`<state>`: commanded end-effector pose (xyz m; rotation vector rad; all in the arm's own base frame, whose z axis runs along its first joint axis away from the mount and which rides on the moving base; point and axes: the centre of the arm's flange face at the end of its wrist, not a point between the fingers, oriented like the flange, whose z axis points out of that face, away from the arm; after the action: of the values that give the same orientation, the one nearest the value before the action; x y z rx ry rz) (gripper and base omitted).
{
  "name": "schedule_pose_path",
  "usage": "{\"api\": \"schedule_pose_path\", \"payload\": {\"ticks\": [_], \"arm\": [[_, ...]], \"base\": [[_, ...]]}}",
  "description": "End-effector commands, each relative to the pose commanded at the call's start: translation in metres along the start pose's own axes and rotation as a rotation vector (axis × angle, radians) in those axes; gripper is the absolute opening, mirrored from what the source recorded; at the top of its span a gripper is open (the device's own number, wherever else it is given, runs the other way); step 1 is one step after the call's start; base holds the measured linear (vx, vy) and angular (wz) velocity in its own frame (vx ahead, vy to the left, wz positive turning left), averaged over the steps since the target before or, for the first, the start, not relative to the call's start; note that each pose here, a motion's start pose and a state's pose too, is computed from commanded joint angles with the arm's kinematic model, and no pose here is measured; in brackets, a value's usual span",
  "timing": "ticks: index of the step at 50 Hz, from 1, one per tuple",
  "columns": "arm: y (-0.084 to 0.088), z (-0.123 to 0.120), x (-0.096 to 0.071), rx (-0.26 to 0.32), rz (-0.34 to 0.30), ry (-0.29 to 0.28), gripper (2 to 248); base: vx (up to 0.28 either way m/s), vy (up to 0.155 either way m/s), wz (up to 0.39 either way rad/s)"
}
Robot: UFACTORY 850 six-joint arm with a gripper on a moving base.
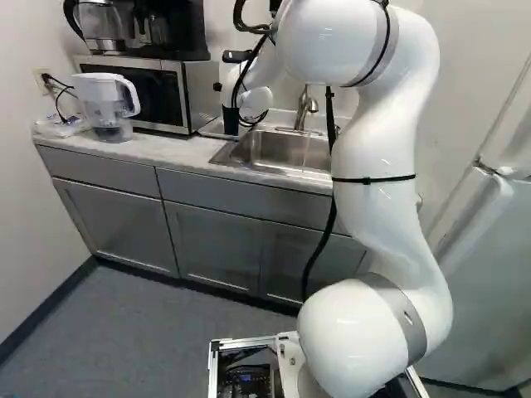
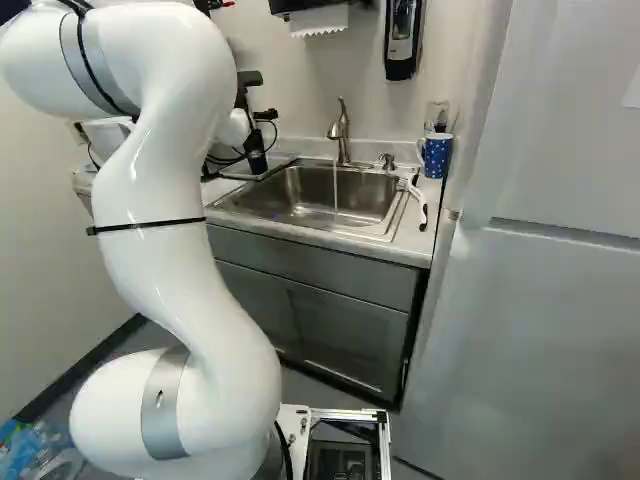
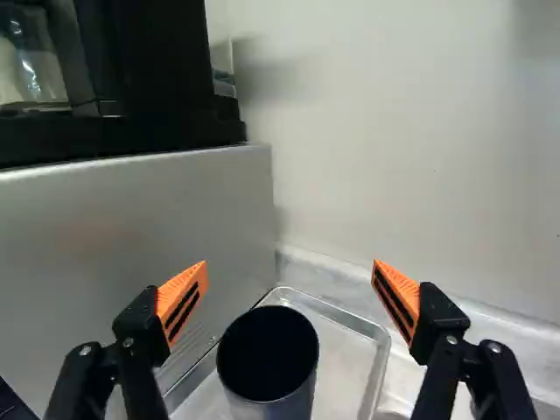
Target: Rinse the cup and place it in the tray
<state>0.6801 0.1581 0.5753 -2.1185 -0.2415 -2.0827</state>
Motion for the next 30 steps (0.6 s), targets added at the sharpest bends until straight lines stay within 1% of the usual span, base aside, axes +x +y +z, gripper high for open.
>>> {"api": "schedule_pose_path", "payload": {"ticks": [12, 30], "arm": [[0.006, -0.009, 0.011, -0.008, 0.0, -0.024, 247], [0.02, -0.03, 0.029, -0.03, 0.001, -0.055, 247]], "base": [[0.0, 0.0, 0.0], [0.0, 0.0, 0.0]]}}
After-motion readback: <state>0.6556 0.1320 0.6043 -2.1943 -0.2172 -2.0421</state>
